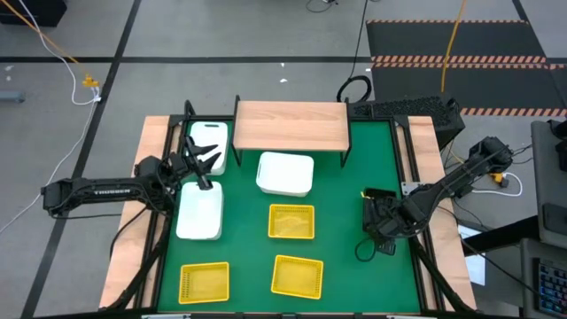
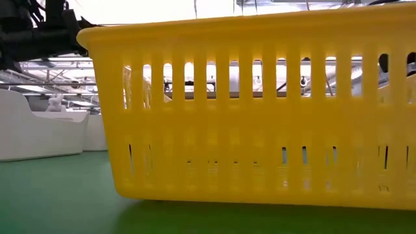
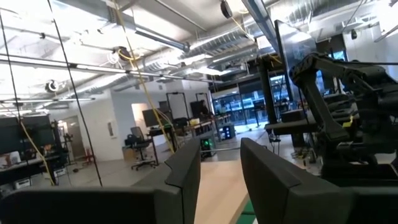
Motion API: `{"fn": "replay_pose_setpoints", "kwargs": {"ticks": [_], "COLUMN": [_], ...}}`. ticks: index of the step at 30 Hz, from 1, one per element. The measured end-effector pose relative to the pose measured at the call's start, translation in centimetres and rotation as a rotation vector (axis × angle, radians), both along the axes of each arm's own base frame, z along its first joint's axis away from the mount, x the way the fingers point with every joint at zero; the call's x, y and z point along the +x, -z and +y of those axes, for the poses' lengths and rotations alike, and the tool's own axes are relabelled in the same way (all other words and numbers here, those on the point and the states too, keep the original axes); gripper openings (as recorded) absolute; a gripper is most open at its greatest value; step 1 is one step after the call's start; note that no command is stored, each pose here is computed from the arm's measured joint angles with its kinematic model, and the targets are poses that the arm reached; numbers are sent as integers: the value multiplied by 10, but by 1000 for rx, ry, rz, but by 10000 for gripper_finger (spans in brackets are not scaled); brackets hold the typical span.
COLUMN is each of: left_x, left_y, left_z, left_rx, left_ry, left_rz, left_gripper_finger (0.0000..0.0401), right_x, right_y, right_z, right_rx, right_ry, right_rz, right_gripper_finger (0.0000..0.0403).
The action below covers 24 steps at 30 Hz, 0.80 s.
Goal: Stack baskets on shelf by color
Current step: Put the stack of black bins on the shelf
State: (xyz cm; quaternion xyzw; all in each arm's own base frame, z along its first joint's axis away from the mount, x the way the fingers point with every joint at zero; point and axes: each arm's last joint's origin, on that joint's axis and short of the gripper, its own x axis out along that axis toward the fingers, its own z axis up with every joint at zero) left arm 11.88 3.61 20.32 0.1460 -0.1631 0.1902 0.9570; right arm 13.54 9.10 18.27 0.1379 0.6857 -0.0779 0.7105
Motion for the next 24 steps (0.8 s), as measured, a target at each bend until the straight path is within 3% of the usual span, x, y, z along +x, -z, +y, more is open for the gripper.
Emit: {"fn": "replay_pose_setpoints", "kwargs": {"ticks": [5,13,19,24], "left_x": [0,0,0,0], "left_y": [1,1,0,0], "left_z": [0,0,0,0], "left_rx": [-2,-5,-7,-9], "left_ry": [0,2,2,3], "left_rz": [6,5,3,1], "left_gripper_finger": [118,118,118,118], "right_x": [0,1,5,5], "right_y": [0,-9,-51,-93], "right_z": [0,2,4,-1], "right_rx": [6,26,10,-110], "right_ry": [-57,-86,-120,-139], "right_rz": [-4,16,9,-41], "right_gripper_finger": [19,12,12,12]}}
